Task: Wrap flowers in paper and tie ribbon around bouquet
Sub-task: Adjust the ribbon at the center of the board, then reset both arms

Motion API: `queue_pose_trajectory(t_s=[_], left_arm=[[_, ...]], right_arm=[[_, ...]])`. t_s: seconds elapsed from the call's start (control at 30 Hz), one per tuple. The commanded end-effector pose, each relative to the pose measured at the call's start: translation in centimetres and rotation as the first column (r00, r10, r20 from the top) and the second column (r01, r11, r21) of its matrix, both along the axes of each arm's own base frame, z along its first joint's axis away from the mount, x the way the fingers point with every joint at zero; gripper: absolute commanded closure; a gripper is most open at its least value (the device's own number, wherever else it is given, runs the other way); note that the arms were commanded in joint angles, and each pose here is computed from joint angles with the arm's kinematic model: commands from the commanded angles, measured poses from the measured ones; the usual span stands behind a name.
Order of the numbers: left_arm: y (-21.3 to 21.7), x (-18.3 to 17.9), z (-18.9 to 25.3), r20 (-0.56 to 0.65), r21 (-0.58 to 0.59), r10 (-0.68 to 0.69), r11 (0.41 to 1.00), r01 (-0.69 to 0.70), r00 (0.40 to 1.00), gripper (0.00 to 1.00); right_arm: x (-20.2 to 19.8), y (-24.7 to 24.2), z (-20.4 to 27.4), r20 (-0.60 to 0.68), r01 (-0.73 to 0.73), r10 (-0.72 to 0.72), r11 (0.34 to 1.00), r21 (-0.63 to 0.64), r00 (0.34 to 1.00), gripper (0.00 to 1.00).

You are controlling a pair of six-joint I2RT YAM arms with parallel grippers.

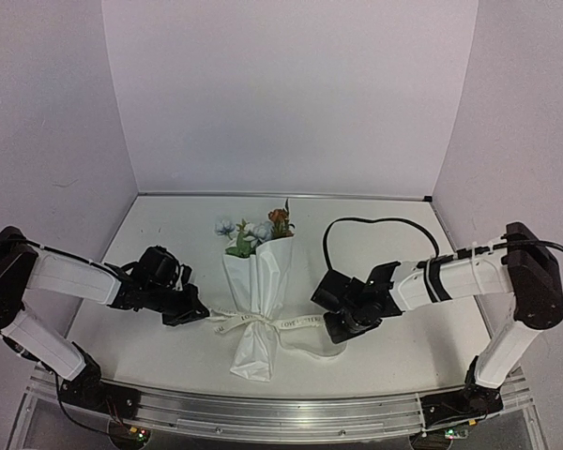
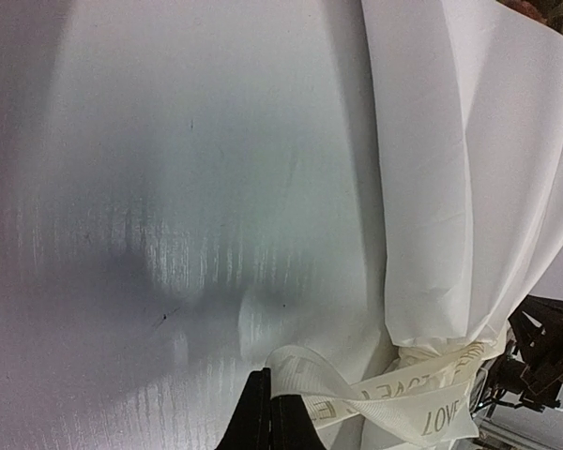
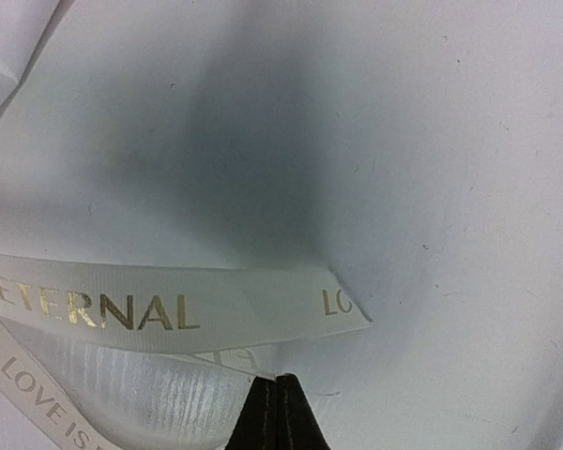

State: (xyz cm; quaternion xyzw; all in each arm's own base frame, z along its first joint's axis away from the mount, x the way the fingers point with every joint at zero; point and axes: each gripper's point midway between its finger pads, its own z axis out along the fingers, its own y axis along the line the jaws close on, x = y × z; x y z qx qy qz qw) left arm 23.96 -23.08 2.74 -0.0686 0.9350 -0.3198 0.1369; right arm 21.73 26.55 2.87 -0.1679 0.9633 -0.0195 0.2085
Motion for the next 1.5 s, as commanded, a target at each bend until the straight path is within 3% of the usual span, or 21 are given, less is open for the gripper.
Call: queue_pose_trajectory(t_s=[0.0, 0.4, 0.6, 0.63, 0.7, 0.8, 0.83, 0.9, 0.93, 0.97, 1.0, 1.1, 1.3, 1.47], left_arm=[[2.4, 0.3, -1.1, -0.017, 0.049, 0.078, 0.996, -0.077, 0.997, 1.0], [4.9, 0.6, -2.1, -0.067, -0.004, 0.172, 0.985, -0.173, 0.983, 1.0], [3.1, 1.7, 0.3, -0.018, -0.079, 0.087, 0.993, -0.088, 0.996, 1.0], [2.9, 1.9, 0.9, -0.008, -0.084, 0.074, 0.994, -0.075, 0.997, 0.97], [2.7, 2.2, 2.2, 0.024, -0.094, 0.064, 0.994, -0.061, 0.998, 0.74], [2.8, 2.4, 4.2, 0.063, -0.087, 0.054, 0.995, -0.049, 0.997, 0.47], [2.9, 2.5, 5.1, 0.085, -0.086, 0.053, 0.995, -0.045, 0.995, 0.43], [3.3, 2.6, 6.6, 0.12, -0.072, 0.056, 0.996, -0.048, 0.991, 0.37], [3.4, 2.7, 7.5, 0.143, -0.066, 0.054, 0.997, -0.045, 0.988, 0.28], [3.6, 2.8, 8.6, 0.175, -0.061, 0.048, 0.997, -0.038, 0.983, 0.07], [3.7, 2.9, 9.7, 0.208, -0.061, 0.046, 0.998, -0.034, 0.977, 0.01], [4.2, 3.6, 13.7, 0.33, -0.062, 0.055, 0.997, -0.036, 0.942, 0.0], [7.4, 5.6, 21.8, 0.551, -0.018, 0.166, 0.982, -0.187, 0.818, 0.0], [8.9, 6.3, 24.9, 0.612, -0.007, 0.212, 0.965, -0.262, 0.762, 0.0]], right_arm=[[0.0, -4.3, 0.0, 0.037, 0.072, -0.068, 0.99, -0.125, 0.997, 1.0], [-0.1, -7.4, -0.4, 0.05, 0.149, -0.143, 0.979, -0.14, 0.988, 1.0], [-0.8, -3.5, 0.3, -0.044, 0.061, -0.062, 0.998, -0.017, 0.997, 0.97], [-1.0, -2.3, 0.8, -0.062, 0.031, -0.03, 0.999, 0.018, 0.998, 0.87], [-1.5, -0.2, 1.7, -0.09, -0.025, 0.032, 0.997, 0.076, 0.995, 0.68], [-2.2, 2.2, 3.1, -0.13, -0.08, 0.101, 0.984, 0.161, 0.986, 0.5], [-2.4, 2.6, 3.5, -0.135, -0.086, 0.111, 0.98, 0.181, 0.985, 0.41], [-2.3, 2.7, 4.5, -0.12, -0.087, 0.114, 0.974, 0.207, 0.986, 0.08], [-2.3, 2.6, 5.0, -0.113, -0.087, 0.114, 0.972, 0.217, 0.987, 0.03], [-2.3, 2.4, 5.6, -0.098, -0.087, 0.112, 0.971, 0.224, 0.989, 0.02], [-2.1, 2.1, 6.1, -0.077, -0.083, 0.102, 0.971, 0.224, 0.992, 0.02], [-1.3, 0.5, 8.3, 0.017, -0.073, 0.071, 0.973, 0.218, 0.997, 0.02], [0.1, -3.2, 12.5, 0.216, -0.044, 0.001, 0.979, 0.197, 0.976, 0.02], [0.6, -4.3, 14.4, 0.294, -0.05, -0.01, 0.979, 0.197, 0.956, 0.02]])
